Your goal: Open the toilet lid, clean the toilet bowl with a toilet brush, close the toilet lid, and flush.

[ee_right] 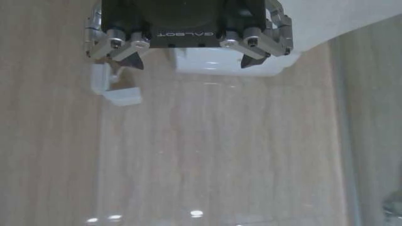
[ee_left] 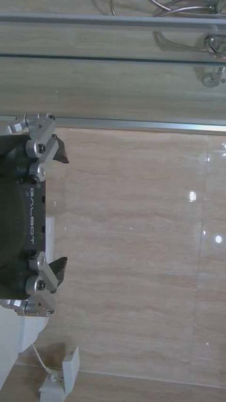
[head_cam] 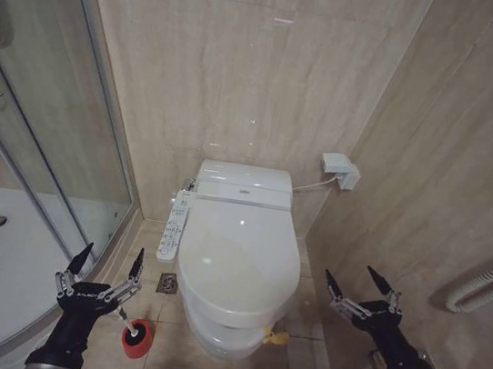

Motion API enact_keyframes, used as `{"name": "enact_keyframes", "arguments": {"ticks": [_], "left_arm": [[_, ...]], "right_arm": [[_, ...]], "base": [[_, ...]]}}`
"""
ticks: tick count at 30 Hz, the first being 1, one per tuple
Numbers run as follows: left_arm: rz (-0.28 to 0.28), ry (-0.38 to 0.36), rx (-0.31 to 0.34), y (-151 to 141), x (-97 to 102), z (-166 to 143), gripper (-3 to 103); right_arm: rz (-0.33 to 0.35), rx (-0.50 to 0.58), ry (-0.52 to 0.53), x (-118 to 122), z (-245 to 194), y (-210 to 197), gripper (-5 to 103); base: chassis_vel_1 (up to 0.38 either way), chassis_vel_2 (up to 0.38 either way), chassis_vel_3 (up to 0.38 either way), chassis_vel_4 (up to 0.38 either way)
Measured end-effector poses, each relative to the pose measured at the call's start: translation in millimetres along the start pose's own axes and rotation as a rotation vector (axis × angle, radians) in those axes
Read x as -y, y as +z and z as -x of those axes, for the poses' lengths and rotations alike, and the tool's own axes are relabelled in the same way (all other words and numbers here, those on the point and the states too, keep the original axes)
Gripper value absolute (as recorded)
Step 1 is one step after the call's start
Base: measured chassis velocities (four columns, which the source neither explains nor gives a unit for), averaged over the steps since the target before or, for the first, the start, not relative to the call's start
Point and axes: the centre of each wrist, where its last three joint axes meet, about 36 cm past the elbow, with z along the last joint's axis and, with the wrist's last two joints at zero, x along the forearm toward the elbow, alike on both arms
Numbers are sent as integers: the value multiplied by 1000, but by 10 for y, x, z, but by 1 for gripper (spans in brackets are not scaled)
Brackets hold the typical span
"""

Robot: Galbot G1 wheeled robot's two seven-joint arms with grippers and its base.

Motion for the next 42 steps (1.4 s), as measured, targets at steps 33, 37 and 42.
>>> {"name": "enact_keyframes", "arguments": {"ticks": [33, 37, 42], "left_arm": [[0, 0, 0, 0, 0, 0, 100], [0, 0, 0, 0, 0, 0, 100], [0, 0, 0, 0, 0, 0, 100]], "right_arm": [[32, 55, 111, -336, 13, -209, 100], [30, 61, 110, -335, 14, -209, 100], [30, 64, 109, -341, 9, -217, 100]], "base": [[0, 0, 0, 0], [0, 0, 0, 0], [0, 0, 0, 0]]}}
